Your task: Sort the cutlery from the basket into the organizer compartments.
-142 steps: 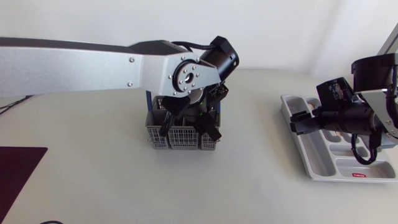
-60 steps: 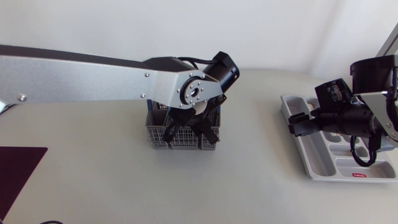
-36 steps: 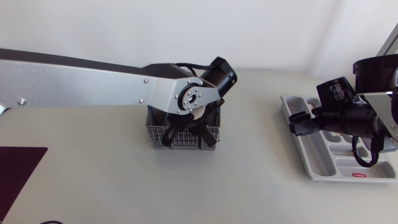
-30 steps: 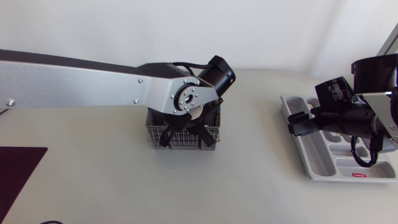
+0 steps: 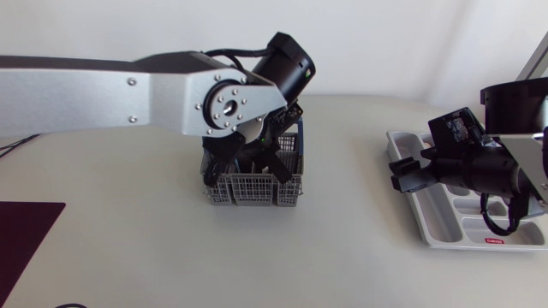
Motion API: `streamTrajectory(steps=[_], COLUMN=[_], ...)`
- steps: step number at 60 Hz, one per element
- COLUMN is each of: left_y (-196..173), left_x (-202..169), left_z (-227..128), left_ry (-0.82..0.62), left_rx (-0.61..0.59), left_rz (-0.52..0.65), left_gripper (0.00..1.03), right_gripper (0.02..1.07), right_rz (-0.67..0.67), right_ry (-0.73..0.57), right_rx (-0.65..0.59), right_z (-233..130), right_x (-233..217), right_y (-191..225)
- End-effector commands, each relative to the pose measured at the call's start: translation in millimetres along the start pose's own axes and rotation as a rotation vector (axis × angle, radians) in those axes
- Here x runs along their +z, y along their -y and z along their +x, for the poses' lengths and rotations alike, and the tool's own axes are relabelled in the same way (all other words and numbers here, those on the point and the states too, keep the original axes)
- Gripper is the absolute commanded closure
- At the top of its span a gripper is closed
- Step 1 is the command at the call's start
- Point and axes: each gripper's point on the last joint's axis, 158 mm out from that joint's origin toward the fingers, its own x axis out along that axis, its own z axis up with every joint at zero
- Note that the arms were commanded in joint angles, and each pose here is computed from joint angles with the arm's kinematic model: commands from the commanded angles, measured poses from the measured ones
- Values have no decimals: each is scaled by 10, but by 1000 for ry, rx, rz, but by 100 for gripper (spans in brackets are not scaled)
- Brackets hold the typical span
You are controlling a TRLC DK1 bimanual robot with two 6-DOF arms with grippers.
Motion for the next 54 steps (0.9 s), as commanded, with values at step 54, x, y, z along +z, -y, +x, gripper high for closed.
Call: streamTrajectory(steps=[54], left_y=[200], left_x=[588], left_z=[-887], left_ry=[233], left_rx=[-435], left_rz=[-258], left_gripper=[99], right_gripper=[22], right_rz=[-291], right_ry=[425], right_rx=[251], right_z=[-907], right_x=[323], right_y=[-1143])
